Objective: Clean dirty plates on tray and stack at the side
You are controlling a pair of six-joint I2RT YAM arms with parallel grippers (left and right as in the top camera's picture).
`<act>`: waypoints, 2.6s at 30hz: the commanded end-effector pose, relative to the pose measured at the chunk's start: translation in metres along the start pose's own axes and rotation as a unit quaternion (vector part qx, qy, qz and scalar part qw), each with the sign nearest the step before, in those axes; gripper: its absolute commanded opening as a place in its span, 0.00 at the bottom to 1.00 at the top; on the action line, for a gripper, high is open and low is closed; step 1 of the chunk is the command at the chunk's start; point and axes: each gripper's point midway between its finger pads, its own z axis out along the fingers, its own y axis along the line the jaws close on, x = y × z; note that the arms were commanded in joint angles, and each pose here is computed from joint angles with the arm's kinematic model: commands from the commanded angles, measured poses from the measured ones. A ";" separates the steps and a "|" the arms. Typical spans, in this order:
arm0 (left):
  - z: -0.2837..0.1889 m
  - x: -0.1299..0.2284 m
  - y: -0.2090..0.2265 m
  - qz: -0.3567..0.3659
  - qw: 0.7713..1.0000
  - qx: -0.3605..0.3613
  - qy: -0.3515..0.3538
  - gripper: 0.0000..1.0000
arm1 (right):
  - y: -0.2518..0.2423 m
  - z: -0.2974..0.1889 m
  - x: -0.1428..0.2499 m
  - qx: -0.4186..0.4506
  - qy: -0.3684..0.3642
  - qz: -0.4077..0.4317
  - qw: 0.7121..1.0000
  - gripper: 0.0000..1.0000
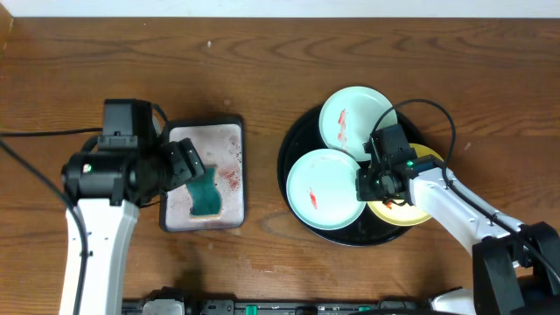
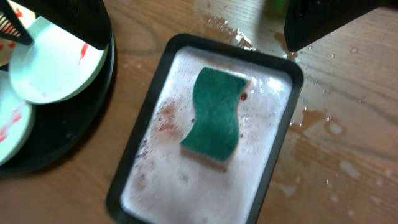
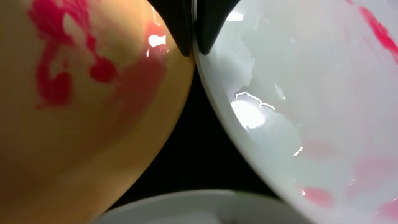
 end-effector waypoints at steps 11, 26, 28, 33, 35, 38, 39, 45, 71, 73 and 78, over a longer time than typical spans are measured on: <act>0.009 0.005 -0.013 0.039 0.998 0.038 0.027 0.89 | 0.037 0.000 0.026 -0.096 0.062 -0.013 0.993 0.01; -0.004 -0.002 -0.018 0.044 0.998 0.054 -0.012 0.89 | 0.062 -0.021 -0.009 -0.149 -0.011 -0.057 0.987 0.01; -0.004 -0.002 -0.018 0.044 0.997 0.054 -0.012 0.89 | 0.061 -0.027 -0.017 -0.141 -0.030 -0.059 0.988 0.01; -0.004 -0.003 -0.018 0.044 0.997 0.054 -0.012 0.89 | 0.059 -0.024 -0.013 -0.133 -0.020 -0.033 0.990 0.01; -0.004 -0.003 -0.018 0.044 0.997 0.055 -0.012 0.89 | 0.061 -0.018 -0.007 -0.133 -0.011 -0.026 0.991 0.01; -0.004 -0.003 -0.018 0.044 0.997 0.055 -0.013 0.89 | 0.067 -0.008 0.004 -0.134 0.003 -0.036 0.990 0.01; -0.004 -0.003 -0.018 0.044 0.997 0.055 -0.012 0.89 | 0.068 -0.004 0.008 -0.130 0.008 -0.038 0.991 0.01; -0.004 -0.003 -0.018 0.044 0.997 0.055 -0.012 0.89 | 0.031 0.020 0.013 -0.014 0.017 0.027 0.999 0.01; 0.022 0.006 -0.004 0.036 0.998 0.009 0.044 0.88 | -0.053 0.011 -0.014 0.082 -0.011 0.006 0.997 0.01; 0.031 0.006 0.005 0.034 0.998 -0.017 0.050 0.88 | -0.061 0.010 -0.012 0.102 -0.010 0.020 0.995 0.01; 0.063 0.022 0.017 0.028 0.993 -0.047 0.107 0.88 | -0.063 0.009 -0.018 0.105 -0.027 0.065 0.992 0.01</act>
